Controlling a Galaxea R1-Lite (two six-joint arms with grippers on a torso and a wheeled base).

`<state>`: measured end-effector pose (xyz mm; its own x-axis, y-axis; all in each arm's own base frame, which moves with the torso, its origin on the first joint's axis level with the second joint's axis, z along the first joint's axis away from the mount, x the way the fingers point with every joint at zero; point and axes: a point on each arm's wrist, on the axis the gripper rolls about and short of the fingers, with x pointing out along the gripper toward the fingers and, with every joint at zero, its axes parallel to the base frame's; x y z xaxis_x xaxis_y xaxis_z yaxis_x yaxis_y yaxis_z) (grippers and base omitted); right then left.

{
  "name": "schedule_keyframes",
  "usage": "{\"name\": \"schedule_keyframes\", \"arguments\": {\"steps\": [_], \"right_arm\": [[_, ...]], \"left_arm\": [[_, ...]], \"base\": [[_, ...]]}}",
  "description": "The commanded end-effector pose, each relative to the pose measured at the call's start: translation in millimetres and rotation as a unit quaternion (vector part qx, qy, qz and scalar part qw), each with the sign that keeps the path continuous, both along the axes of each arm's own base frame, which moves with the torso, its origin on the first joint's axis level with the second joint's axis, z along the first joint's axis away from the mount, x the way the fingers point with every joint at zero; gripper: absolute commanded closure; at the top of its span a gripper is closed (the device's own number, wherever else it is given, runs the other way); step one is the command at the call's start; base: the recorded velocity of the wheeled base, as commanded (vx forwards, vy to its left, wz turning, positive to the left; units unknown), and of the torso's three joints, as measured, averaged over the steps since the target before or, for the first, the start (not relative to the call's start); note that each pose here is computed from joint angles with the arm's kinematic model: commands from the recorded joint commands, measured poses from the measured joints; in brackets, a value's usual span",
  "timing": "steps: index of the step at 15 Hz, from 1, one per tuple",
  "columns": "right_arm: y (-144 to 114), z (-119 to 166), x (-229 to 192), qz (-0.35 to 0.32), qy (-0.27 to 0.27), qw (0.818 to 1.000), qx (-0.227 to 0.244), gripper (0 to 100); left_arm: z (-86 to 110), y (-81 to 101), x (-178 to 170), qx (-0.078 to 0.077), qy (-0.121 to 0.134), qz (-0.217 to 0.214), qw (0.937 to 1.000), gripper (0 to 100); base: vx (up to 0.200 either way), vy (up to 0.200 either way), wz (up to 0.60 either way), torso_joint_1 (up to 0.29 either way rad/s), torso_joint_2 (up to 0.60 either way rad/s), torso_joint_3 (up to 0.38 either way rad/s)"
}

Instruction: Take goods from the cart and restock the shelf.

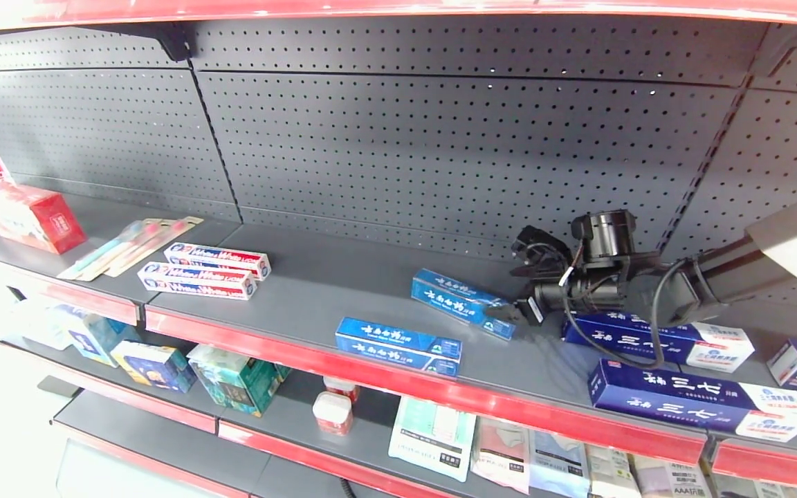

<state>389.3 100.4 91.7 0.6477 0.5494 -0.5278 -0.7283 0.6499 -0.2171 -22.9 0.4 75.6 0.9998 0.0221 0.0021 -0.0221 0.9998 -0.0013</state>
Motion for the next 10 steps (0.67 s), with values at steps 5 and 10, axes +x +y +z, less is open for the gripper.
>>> {"name": "schedule_keyframes", "arguments": {"steps": [5, 10], "right_arm": [[-8.7, -5.5, -15.6, -0.011, 0.018, 1.0, -0.015, 0], [-9.2, -5.2, -12.0, -0.027, 0.012, 0.999, -0.024, 0]], "left_arm": [[0.0, 0.0, 0.1, 0.0, 0.0, 0.0, 1.0, 0], [0.0, 0.0, 0.1, 0.0, 0.0, 0.0, 1.0, 0]], "base": [[0.0, 0.0, 0.0, 0.0, 0.0, 0.0], [0.0, 0.0, 0.0, 0.0, 0.0, 0.0]]}}
